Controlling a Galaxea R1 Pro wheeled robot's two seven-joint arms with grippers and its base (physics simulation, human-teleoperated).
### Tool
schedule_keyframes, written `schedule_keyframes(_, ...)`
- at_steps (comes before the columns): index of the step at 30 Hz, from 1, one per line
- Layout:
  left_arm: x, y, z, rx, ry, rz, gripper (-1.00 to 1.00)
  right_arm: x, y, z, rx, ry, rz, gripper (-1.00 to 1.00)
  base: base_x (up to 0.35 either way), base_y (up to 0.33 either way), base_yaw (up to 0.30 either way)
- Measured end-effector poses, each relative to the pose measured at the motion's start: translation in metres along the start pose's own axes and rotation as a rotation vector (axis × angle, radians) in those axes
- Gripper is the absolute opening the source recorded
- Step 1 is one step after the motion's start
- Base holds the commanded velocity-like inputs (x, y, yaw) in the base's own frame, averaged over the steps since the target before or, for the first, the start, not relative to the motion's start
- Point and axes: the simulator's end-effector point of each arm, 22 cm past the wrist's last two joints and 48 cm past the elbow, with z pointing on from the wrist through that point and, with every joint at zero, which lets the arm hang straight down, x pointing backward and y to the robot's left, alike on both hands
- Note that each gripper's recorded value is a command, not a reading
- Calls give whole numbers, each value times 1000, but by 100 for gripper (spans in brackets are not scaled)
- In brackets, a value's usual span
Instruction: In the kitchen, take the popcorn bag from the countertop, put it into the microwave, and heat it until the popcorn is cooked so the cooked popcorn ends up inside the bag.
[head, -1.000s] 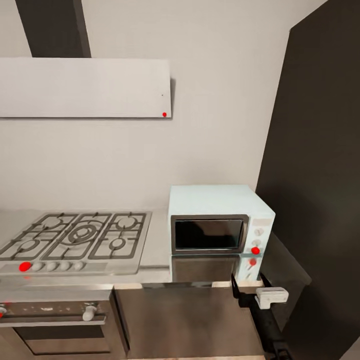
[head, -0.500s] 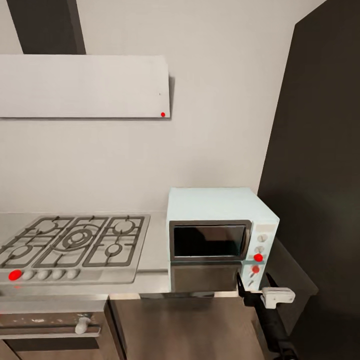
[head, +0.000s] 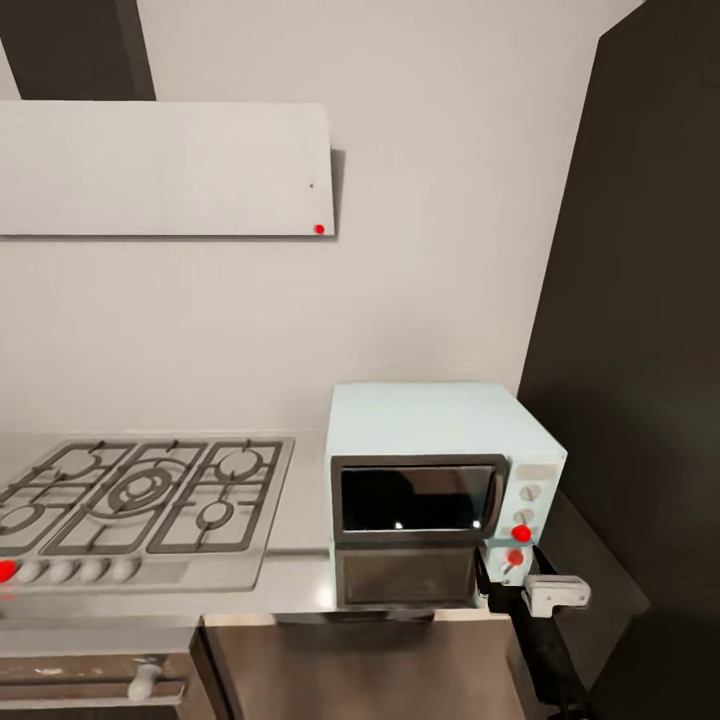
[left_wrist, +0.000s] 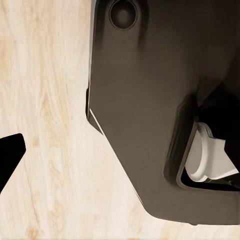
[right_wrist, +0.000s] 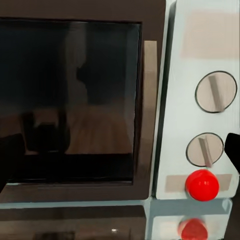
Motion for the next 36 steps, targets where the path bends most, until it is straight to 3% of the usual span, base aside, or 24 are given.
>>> schedule_keyframes(36, 0, 0, 0, 0, 0, 0, 100, 0, -1, 0, 1, 1, -2, 100, 118, -22, 0)
